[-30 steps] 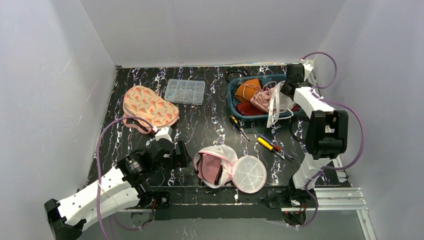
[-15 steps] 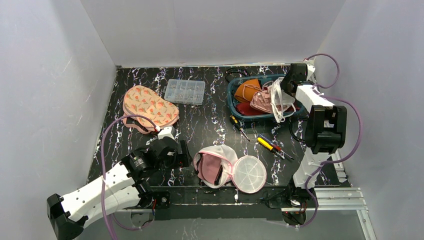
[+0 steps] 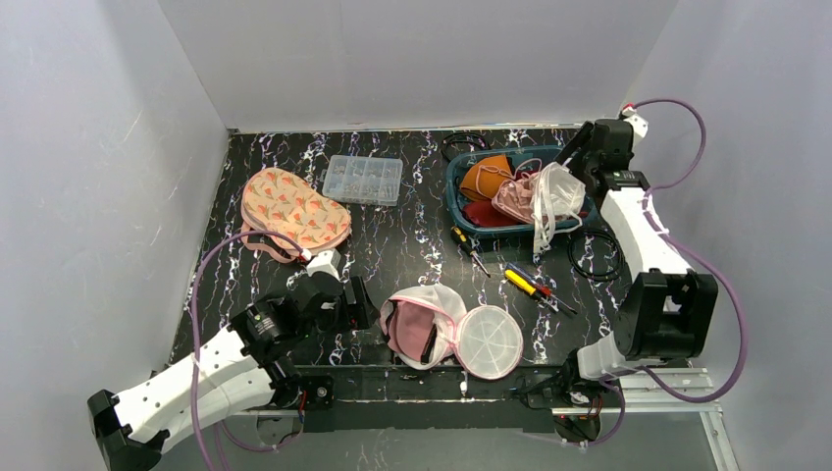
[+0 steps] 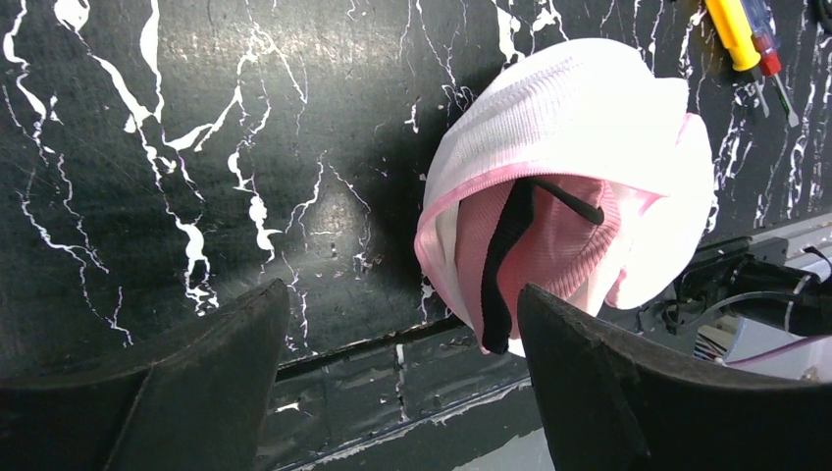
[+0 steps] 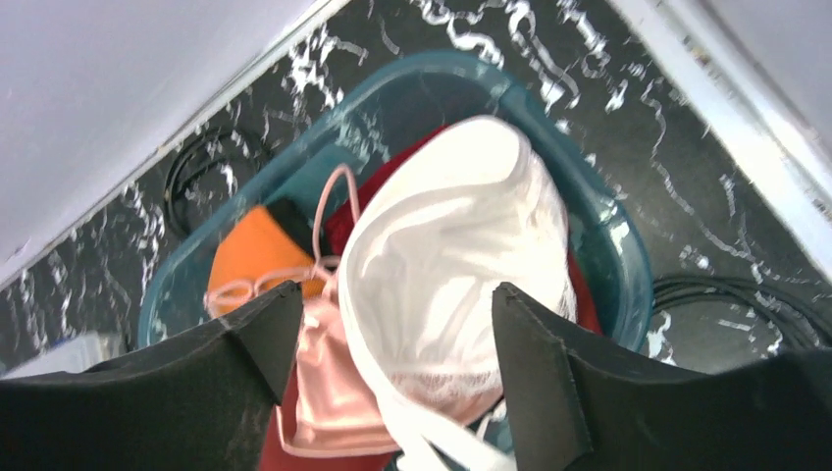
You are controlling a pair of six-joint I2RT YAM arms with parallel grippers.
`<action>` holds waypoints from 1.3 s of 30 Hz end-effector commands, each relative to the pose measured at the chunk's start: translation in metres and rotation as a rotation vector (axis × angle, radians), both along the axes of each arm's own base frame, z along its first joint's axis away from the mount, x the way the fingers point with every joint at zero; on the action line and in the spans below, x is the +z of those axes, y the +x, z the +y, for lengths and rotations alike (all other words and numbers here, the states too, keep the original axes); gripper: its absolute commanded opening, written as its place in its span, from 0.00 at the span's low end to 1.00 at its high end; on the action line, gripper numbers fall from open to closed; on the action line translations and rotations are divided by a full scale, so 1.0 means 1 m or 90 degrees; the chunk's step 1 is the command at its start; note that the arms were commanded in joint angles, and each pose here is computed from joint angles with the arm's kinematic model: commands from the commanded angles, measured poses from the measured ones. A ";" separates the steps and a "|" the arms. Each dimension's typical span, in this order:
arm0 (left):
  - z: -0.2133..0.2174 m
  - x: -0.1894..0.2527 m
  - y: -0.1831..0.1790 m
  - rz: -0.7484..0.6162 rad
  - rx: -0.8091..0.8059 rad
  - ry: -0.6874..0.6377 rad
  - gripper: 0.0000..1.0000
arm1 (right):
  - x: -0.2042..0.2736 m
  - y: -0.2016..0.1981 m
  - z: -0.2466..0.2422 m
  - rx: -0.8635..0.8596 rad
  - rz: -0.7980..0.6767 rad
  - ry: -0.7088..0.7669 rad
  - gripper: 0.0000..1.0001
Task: Unzip the laundry bag and remove the bra
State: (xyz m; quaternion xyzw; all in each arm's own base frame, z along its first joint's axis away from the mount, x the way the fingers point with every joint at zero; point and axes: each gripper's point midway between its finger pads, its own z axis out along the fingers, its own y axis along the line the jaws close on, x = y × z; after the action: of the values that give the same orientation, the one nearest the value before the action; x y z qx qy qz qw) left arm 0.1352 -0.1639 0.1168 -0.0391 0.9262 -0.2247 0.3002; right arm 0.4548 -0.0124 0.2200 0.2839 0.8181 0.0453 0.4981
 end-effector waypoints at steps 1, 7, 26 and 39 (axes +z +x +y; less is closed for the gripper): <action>0.001 -0.004 -0.007 0.014 0.003 -0.022 0.83 | -0.021 -0.026 0.033 0.089 0.045 0.064 0.82; -0.003 -0.006 -0.013 0.030 -0.004 -0.040 0.82 | -0.060 -0.055 0.058 0.163 0.117 0.023 0.88; -0.003 -0.011 -0.015 0.044 -0.003 -0.037 0.81 | -0.076 -0.042 0.077 0.211 0.181 -0.051 0.16; -0.002 -0.013 -0.014 0.046 -0.003 -0.024 0.80 | -0.026 0.004 0.095 0.209 0.103 0.001 0.01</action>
State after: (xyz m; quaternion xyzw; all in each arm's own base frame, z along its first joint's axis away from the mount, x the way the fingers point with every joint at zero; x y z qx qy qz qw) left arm 0.1209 -0.1680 0.1069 -0.0536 0.9292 -0.2506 0.2662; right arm 0.4407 0.0744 0.1858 0.1417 0.8980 0.0860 0.4076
